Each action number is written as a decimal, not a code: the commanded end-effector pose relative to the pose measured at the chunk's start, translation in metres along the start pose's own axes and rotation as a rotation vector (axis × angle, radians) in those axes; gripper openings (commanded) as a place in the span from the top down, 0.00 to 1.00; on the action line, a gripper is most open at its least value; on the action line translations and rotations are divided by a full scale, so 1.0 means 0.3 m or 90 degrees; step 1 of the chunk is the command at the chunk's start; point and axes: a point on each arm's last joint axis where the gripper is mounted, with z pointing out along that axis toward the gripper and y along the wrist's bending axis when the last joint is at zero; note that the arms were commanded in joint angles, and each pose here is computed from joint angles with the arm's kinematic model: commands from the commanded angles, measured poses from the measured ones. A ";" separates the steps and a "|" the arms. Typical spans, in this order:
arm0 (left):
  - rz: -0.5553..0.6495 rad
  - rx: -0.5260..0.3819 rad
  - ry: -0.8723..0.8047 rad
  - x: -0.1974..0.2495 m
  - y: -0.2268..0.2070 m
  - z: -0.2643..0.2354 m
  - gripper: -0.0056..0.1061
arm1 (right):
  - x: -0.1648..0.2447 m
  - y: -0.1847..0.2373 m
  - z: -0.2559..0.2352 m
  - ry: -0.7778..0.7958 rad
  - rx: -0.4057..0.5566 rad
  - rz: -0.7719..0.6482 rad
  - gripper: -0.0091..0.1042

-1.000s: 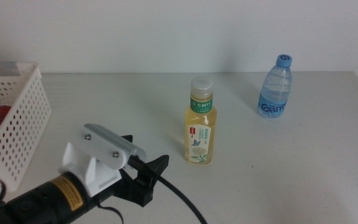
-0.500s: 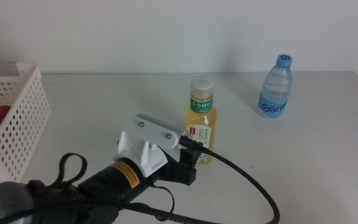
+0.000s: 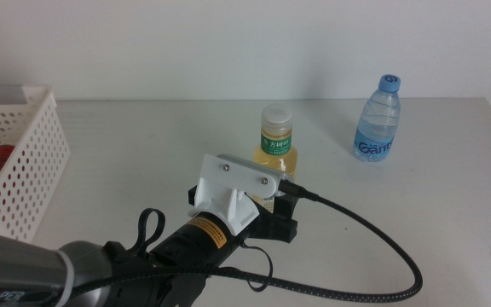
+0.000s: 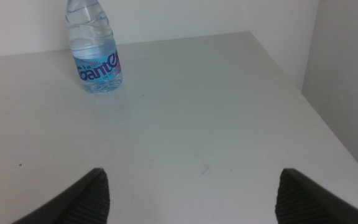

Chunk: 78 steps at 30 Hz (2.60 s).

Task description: Use arms to grab the bottles and put them into the dustbin to the left of the table.

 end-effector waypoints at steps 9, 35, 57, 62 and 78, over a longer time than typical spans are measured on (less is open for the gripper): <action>-0.018 0.002 -0.098 -0.089 -0.031 0.067 0.11 | -0.037 0.002 -0.010 -0.069 -0.004 -0.011 0.10; 0.000 0.027 -0.078 -0.096 0.050 0.202 0.11 | -0.037 0.002 -0.010 -0.069 -0.004 -0.010 0.10; -0.034 0.053 -0.131 -0.083 0.054 0.266 0.22 | -0.037 0.002 -0.010 -0.069 -0.004 -0.010 0.10; -0.031 0.058 -0.133 -0.083 0.049 0.265 0.52 | -0.037 0.002 -0.010 -0.069 -0.004 -0.010 0.10; 0.019 0.039 0.102 -0.249 0.057 0.147 0.96 | -0.037 0.002 -0.010 -0.069 -0.004 -0.010 0.10</action>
